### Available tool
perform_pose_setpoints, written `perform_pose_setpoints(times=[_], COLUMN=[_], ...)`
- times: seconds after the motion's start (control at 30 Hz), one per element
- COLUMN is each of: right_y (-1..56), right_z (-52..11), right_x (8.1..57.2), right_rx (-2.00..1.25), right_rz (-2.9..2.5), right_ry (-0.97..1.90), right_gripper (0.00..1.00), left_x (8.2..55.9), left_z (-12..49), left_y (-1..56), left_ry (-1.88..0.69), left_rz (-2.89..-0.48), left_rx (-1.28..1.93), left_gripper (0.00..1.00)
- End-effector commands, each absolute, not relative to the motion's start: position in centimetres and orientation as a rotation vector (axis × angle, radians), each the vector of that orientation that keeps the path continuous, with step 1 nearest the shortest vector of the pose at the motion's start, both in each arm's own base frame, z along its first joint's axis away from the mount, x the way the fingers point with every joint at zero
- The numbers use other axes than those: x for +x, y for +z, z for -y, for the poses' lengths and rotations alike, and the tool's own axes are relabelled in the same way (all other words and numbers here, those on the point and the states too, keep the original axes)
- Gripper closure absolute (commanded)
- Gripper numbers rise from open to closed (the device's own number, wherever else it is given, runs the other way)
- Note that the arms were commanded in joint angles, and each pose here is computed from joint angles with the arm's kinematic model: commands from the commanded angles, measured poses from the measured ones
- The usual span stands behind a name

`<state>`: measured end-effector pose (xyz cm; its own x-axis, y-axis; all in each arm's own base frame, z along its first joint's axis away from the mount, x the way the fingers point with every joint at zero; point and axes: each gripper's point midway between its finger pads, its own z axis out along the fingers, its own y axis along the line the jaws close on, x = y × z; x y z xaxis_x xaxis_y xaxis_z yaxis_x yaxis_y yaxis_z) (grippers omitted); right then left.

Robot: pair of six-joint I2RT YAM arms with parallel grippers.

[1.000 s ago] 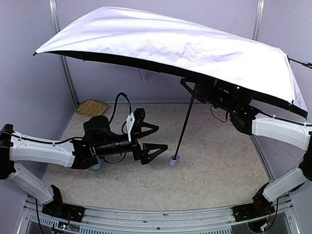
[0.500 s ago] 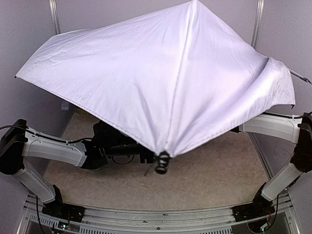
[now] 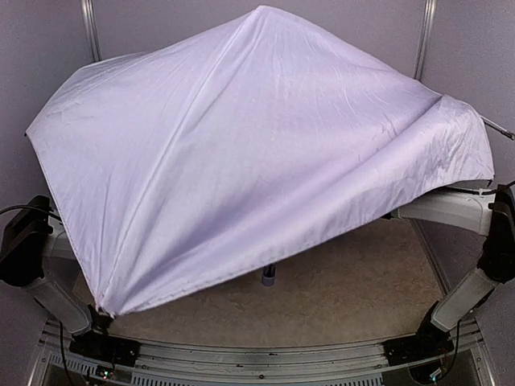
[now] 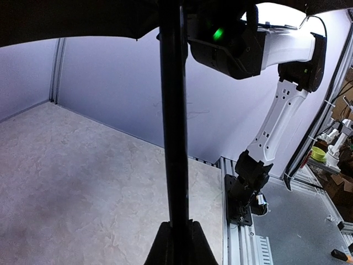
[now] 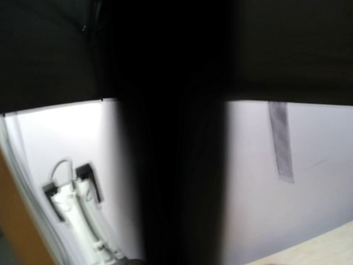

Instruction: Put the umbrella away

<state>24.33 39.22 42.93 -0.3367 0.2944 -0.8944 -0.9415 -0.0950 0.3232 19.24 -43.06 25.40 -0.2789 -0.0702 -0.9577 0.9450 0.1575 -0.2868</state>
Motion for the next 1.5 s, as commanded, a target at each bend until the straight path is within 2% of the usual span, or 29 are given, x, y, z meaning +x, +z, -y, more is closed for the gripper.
perform_pose_setpoints(times=[0.0,0.03,0.1,0.17,0.27,0.47,0.5,0.53,0.67,0.87,1.03,1.27,1.37,1.47], right_y=[46.4,46.7,47.6,48.4,48.9,48.7,48.9,49.2,50.4,50.2,50.0,50.2,50.2,50.2], right_z=[-37.7,-37.2,-36.1,-35.0,-34.2,-35.1,-34.9,-34.7,-34.7,-35.8,-36.2,-36.4,-36.6,-36.7], right_x=[24.8,25.2,26.0,26.8,28.2,30.3,30.4,30.4,30.4,31.4,31.8,31.8,31.9,32.0], right_rx=[-0.69,-0.645,-0.556,-0.474,-0.388,-0.332,-0.318,-0.309,-0.311,-0.29,-0.276,-0.285,-0.289,-0.292], right_rz=[-1.097,-1.089,-1.059,-1.026,-0.996,-0.995,-0.979,-0.96,-0.912,-0.906,-0.895,-0.892,-0.896,-0.898], right_ry=[1.571,1.546,1.493,1.441,1.371,1.365,1.362,1.357,1.356,1.408,1.443,1.442,1.445,1.441], right_gripper=[0.63,0.52,0.39,0.33,0.31,0.41,0.5,0.53,0.45,0.43,0.57,0.61,0.72,0.92], left_x=[19.6,19.8,20.1,20.2,20.3,20.4,20.4,20.4,20.2,20.2,20.2,20.2,20.1,20.1], left_z=[42.1,41.7,41.3,41.2,41.3,41.2,41.2,41.2,41.2,41.4,41.4,41.5,41.5,41.5], left_y=[27.4,27.7,27.9,27.9,27.5,27.0,27.0,26.9,26.9,26.9,26.9,26.6,26.6,26.5], left_ry=[-1.299,-1.289,-1.263,-1.24,-1.216,-1.205,-1.204,-1.203,-1.21,-1.222,-1.224,-1.216,-1.214,-1.211], left_rz=[-1.376,-1.37,-1.368,-1.37,-1.373,-1.381,-1.383,-1.384,-1.38,-1.381,-1.383,-1.391,-1.389,-1.391], left_rx=[0.789,0.756,0.708,0.69,0.691,0.689,0.689,0.689,0.7,0.701,0.699,0.706,0.711,0.715], left_gripper=[1.0,1.0,1.0,1.0,1.0,1.0,1.0,1.0,1.0,1.0,1.0,1.0,1.0,1.0])
